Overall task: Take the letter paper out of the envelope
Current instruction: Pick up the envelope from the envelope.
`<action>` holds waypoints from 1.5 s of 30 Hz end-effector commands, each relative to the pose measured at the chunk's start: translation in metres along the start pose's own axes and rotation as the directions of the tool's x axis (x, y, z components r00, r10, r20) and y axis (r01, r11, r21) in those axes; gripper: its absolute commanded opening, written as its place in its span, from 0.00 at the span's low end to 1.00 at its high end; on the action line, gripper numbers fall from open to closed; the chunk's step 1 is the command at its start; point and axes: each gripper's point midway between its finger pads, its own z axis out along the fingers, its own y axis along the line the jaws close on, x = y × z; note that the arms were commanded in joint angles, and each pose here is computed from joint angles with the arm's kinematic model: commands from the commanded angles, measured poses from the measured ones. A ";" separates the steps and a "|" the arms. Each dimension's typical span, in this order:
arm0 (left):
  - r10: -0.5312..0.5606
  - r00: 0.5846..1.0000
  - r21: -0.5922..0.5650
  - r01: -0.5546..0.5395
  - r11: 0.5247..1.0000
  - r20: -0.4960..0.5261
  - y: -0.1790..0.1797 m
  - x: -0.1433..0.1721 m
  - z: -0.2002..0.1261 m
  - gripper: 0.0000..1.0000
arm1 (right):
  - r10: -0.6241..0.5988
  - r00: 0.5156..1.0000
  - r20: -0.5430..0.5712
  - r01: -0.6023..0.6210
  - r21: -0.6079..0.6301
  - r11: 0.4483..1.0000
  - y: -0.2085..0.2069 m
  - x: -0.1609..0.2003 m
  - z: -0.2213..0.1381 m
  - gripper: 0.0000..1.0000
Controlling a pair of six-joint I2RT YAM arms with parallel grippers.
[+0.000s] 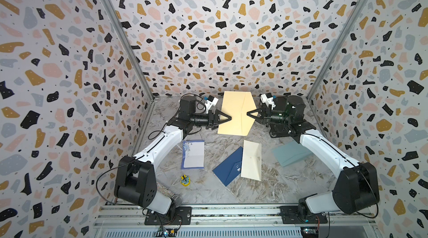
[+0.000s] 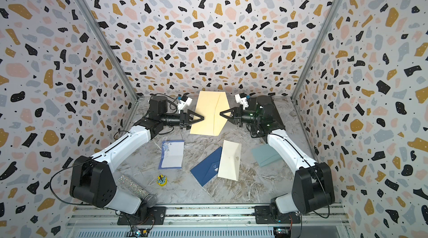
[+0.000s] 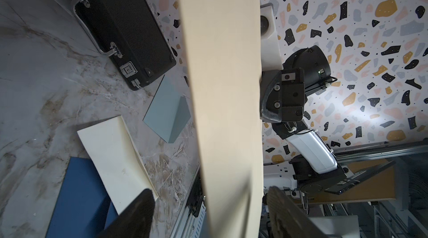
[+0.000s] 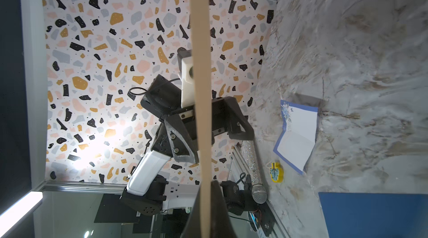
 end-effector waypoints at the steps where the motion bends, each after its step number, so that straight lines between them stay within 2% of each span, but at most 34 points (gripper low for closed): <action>1: 0.034 0.999 0.047 -0.035 0.998 0.012 -0.003 -0.007 0.002 0.71 | -0.016 1.000 -0.022 0.013 -0.133 0.991 0.025 -0.006 0.002 0.00; 5: -0.028 0.999 0.099 0.025 0.995 0.028 -0.004 -0.018 0.006 0.56 | 0.024 0.999 -0.042 -0.030 -0.159 0.987 0.019 -0.011 0.007 0.00; 9: -0.060 0.997 0.051 0.058 0.997 0.039 0.008 -0.020 0.006 0.42 | 0.032 0.998 -0.051 -0.038 -0.119 0.992 0.007 -0.012 0.009 0.00; 12: -0.062 0.997 0.049 0.060 0.997 0.035 0.009 -0.021 0.006 0.43 | 0.030 0.997 -0.074 -0.037 -0.089 0.995 0.000 -0.008 0.010 0.00; 14: -0.064 0.997 0.038 0.062 0.997 0.043 0.011 -0.024 0.003 0.52 | 0.030 0.995 -0.095 -0.038 -0.079 0.996 -0.003 -0.004 0.010 0.00; 16: -0.057 0.997 0.034 0.056 0.998 0.056 0.011 -0.028 0.000 0.57 | 0.034 0.993 -0.113 -0.042 -0.070 0.997 -0.006 -0.001 0.011 0.00; 19: -0.053 0.997 0.042 0.051 0.998 0.051 0.010 -0.031 -0.001 0.57 | 0.038 0.991 -0.125 -0.045 -0.054 0.998 -0.011 0.003 0.010 0.00; 23: -0.065 0.997 0.053 0.063 0.997 0.036 0.014 -0.031 0.002 0.50 | 0.037 0.991 -0.132 -0.047 -0.072 0.996 -0.009 0.002 0.011 0.00; 25: -0.076 0.996 0.065 0.074 0.995 0.035 0.015 -0.031 0.003 0.41 | 0.039 0.991 -0.131 -0.049 -0.076 0.996 -0.009 -0.001 0.012 0.00; 28: -0.095 0.995 0.104 0.090 0.990 0.038 0.013 -0.033 0.004 0.12 | 0.036 0.991 -0.126 -0.047 -0.084 0.995 -0.009 -0.004 0.014 0.00; 30: -0.106 0.993 0.133 0.098 0.986 0.051 0.010 -0.036 0.004 0.00 | 0.040 0.993 -0.115 -0.049 -0.082 0.995 -0.010 -0.007 0.014 0.00; 32: -0.150 0.986 0.166 0.136 0.977 0.077 0.007 -0.043 0.004 0.00 | 0.035 0.995 -0.096 -0.042 -0.075 0.996 -0.012 -0.009 0.015 0.00; 33: -0.165 0.982 0.191 0.144 0.971 0.095 0.003 -0.048 0.003 0.00 | 0.037 0.996 -0.081 -0.042 -0.063 0.997 -0.016 -0.010 0.014 0.03; 35: -0.202 0.971 0.249 0.166 0.954 0.126 -0.003 -0.057 0.000 0.00 | 0.039 0.998 -0.053 -0.040 -0.017 0.999 -0.026 -0.009 0.013 0.19; 37: -0.246 0.958 0.312 0.192 0.931 0.146 -0.008 -0.063 -0.002 0.00 | 0.006 1.000 -0.026 -0.005 0.034 0.999 -0.035 -0.008 0.010 0.26; 41: -0.300 0.940 0.400 0.214 0.891 0.165 -0.015 -0.070 -0.006 0.00 | -0.025 1.000 0.014 0.024 0.065 0.998 -0.038 -0.010 0.007 0.31; 45: -0.294 0.941 0.387 0.212 0.897 0.166 -0.021 -0.068 -0.007 0.00 | -0.057 0.997 0.045 0.053 0.086 0.995 -0.039 -0.011 0.005 0.33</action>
